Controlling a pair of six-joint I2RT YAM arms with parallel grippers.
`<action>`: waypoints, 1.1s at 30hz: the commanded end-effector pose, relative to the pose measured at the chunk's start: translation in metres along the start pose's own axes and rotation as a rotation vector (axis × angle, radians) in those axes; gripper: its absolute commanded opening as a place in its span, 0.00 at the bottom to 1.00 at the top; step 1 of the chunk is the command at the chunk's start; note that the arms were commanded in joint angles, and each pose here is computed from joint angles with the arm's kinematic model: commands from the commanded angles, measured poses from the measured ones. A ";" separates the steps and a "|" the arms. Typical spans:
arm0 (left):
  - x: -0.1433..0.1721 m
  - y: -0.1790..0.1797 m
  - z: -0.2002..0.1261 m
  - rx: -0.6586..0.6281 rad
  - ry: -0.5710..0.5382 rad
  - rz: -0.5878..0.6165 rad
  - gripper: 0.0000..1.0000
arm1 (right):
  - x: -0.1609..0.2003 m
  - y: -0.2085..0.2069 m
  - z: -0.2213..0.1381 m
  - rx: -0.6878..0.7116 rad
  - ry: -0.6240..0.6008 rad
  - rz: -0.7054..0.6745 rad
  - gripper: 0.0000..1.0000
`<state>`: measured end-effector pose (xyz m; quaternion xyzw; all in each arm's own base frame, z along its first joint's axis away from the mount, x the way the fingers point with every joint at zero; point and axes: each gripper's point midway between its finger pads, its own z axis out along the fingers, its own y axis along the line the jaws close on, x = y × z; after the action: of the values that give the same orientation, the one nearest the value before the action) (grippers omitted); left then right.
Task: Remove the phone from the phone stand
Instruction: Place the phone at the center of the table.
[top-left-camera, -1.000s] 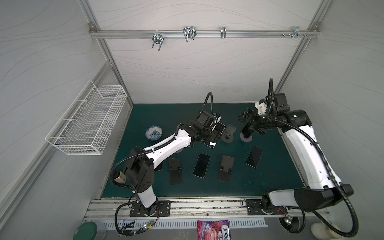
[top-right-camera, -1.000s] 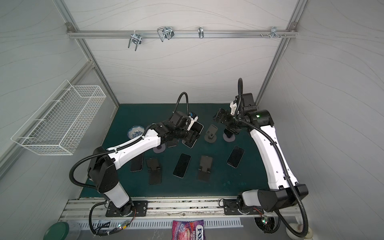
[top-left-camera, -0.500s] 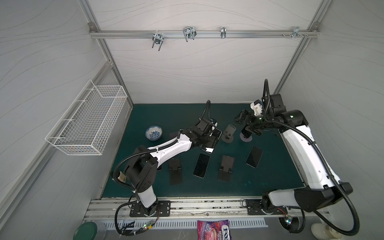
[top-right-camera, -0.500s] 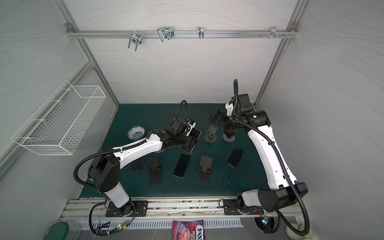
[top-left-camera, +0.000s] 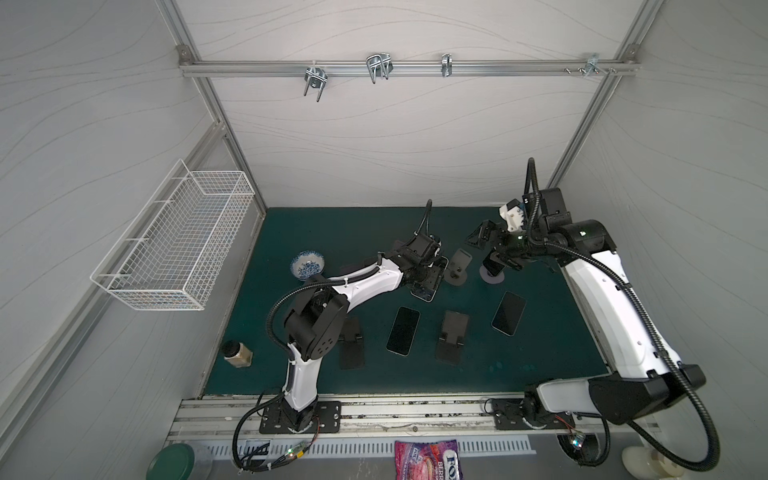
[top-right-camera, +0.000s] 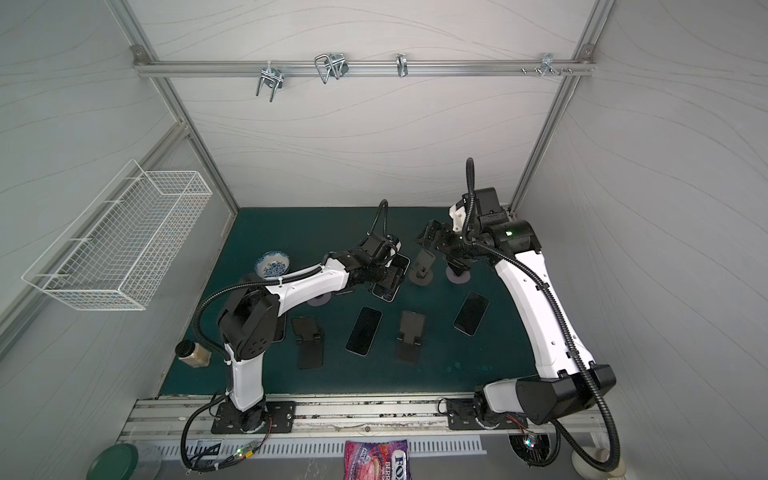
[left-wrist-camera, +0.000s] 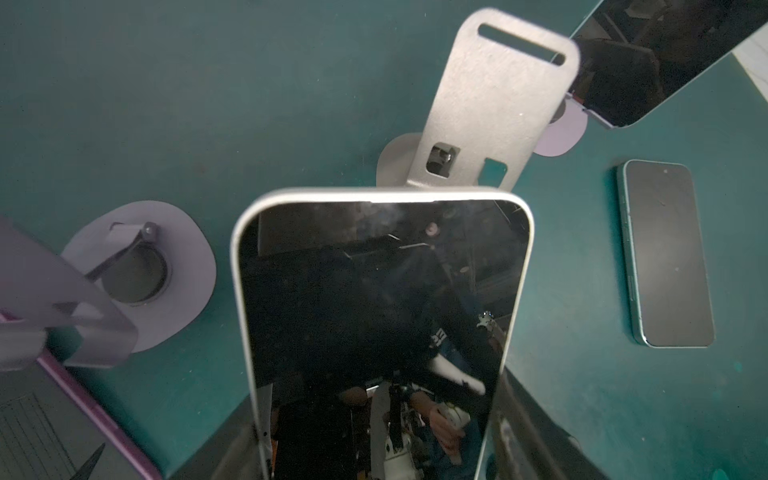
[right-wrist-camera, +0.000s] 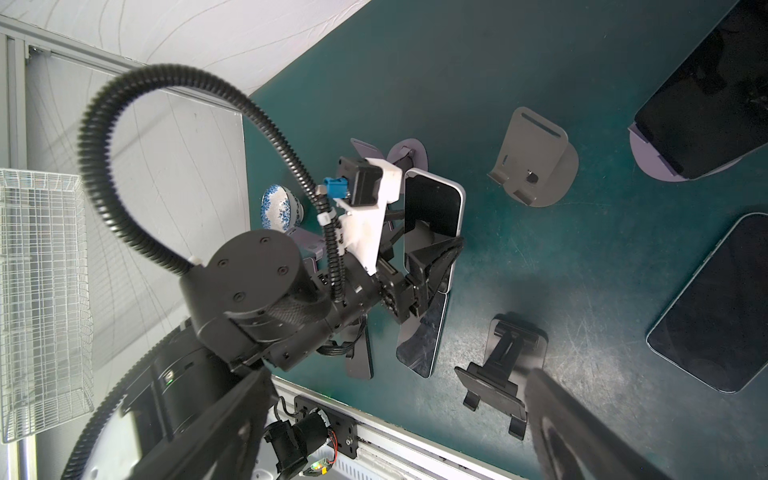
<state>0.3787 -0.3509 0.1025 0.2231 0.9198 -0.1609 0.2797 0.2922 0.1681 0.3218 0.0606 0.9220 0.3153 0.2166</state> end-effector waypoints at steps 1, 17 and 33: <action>-0.026 -0.003 0.001 0.001 -0.053 -0.027 0.67 | -0.003 0.010 -0.010 -0.024 -0.028 -0.031 0.96; -0.003 0.012 0.032 -0.051 0.054 -0.087 0.67 | 0.011 0.005 -0.010 -0.018 -0.010 -0.047 0.97; 0.002 0.018 0.045 -0.036 0.084 -0.158 0.69 | 0.008 0.009 -0.009 0.007 -0.016 -0.055 0.97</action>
<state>0.3929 -0.3439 0.0475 0.1655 0.9531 -0.1335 0.2152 0.2808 0.1737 0.3250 0.0410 0.9215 0.3140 0.2248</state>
